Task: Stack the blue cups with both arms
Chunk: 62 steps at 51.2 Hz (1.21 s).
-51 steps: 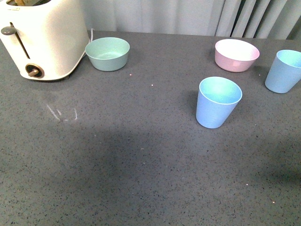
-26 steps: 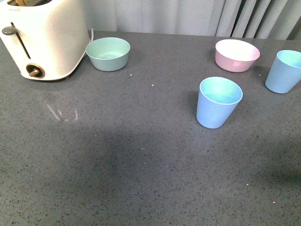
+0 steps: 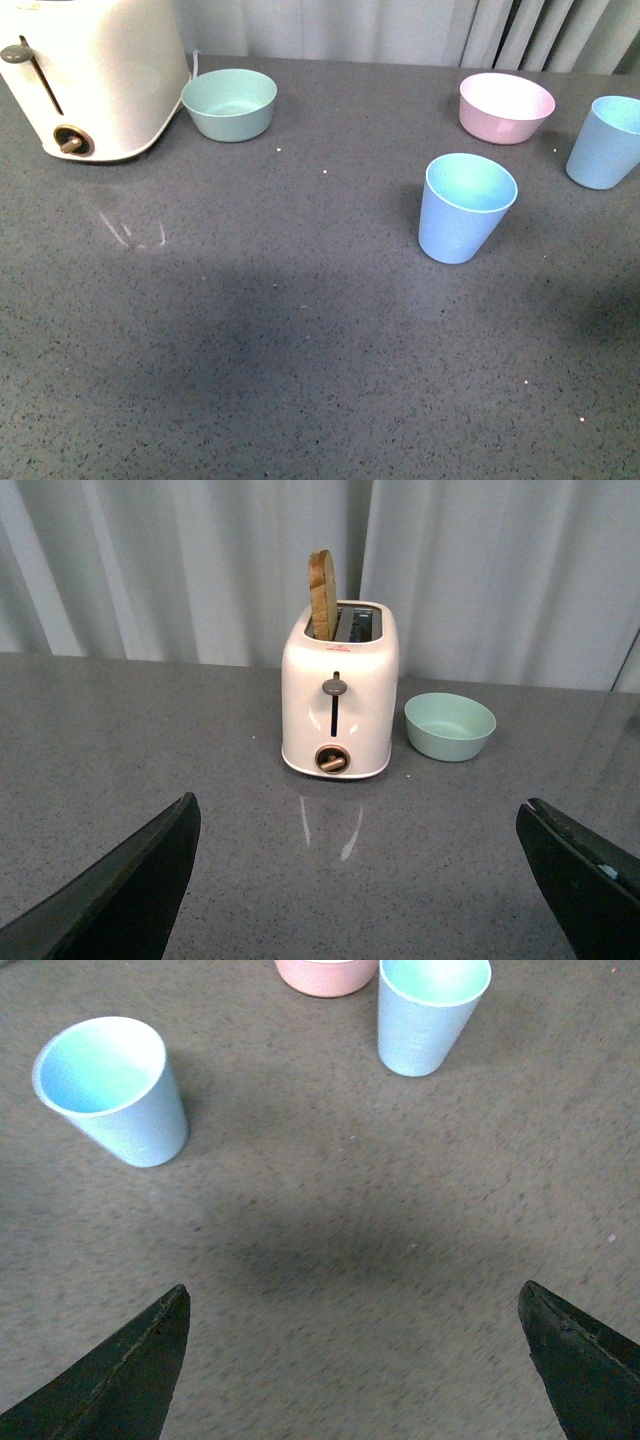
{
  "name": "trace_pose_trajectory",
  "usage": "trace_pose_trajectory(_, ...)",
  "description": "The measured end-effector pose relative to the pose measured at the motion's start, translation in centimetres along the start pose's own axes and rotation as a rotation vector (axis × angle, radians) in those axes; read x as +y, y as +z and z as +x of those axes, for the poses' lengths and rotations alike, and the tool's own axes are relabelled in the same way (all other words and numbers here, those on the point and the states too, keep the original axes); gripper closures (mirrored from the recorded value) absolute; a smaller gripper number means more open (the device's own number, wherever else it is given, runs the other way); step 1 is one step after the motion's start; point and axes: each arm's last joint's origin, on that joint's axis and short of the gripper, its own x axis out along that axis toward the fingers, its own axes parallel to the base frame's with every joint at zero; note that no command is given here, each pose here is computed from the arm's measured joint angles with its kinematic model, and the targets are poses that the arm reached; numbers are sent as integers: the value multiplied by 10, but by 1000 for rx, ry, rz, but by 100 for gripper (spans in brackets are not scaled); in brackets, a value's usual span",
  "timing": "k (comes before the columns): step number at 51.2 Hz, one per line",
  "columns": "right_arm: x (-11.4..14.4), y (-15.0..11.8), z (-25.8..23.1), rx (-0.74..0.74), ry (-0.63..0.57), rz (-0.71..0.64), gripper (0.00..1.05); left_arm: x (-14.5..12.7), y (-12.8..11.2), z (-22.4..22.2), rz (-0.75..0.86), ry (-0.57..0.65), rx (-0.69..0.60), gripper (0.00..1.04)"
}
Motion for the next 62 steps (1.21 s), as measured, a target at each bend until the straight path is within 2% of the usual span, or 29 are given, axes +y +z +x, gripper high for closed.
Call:
trace_pose_trajectory(11,-37,47,84,140,-40,-252,9,0,0,0,0,0,0,9)
trace_pose_trajectory(22,-44,81,142,185,-46,-408,9,0,0,0,0,0,0,9)
trace_pose_trajectory(42,-33,91,209,253,-18,-506,9,0,0,0,0,0,0,9)
trace_pose_trajectory(53,-30,94,225,256,-15,-520,9,0,0,0,0,0,0,9)
trace_pose_trajectory(62,-24,92,234,270,-3,-529,34,0,0,0,0,0,0,9)
